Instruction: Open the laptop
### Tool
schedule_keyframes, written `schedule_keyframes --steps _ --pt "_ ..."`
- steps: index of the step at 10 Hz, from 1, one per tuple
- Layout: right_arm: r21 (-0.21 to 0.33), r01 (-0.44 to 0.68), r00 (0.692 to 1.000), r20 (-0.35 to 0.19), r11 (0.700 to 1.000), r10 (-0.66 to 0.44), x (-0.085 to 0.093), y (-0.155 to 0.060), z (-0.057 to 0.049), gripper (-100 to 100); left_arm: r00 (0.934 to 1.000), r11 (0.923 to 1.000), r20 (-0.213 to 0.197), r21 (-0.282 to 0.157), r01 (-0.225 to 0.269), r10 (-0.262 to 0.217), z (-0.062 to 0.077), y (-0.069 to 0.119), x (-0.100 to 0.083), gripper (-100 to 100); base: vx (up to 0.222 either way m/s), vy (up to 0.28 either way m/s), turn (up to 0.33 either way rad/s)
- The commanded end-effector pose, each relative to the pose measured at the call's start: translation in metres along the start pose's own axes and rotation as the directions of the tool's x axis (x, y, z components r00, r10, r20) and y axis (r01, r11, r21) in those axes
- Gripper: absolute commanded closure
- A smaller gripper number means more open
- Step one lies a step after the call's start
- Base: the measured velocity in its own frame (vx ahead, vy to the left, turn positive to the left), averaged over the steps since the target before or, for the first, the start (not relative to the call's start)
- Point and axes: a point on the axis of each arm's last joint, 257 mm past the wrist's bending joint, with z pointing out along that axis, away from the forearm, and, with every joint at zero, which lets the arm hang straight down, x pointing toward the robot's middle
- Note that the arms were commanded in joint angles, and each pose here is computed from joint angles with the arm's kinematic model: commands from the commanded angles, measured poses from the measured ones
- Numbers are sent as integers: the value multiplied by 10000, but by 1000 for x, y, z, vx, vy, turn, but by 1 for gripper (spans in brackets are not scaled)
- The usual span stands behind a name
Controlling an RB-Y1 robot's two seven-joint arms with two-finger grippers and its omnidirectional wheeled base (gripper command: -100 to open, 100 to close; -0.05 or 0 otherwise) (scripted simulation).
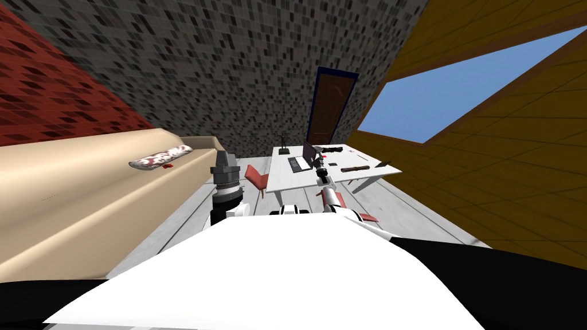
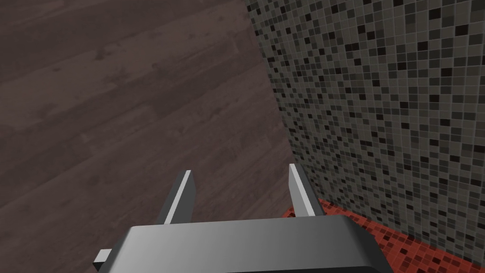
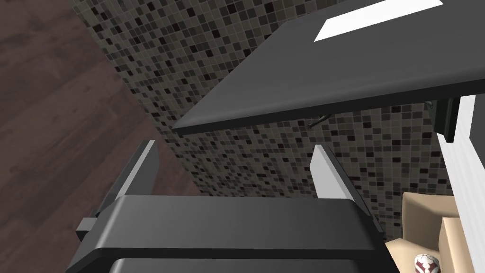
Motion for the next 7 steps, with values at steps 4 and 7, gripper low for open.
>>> schedule_keyframes --steps 4,7 --pt "-40 -884 9961 70 9961 884 -29 8 18 -100 10000 10000 2 1 3 -3 0 0 0 0 15 -80 -10" --pt "-57 -851 9963 90 9964 851 -29 15 7 100 10000 10000 2 1 4 -4 0 0 0 0 19 3 0"
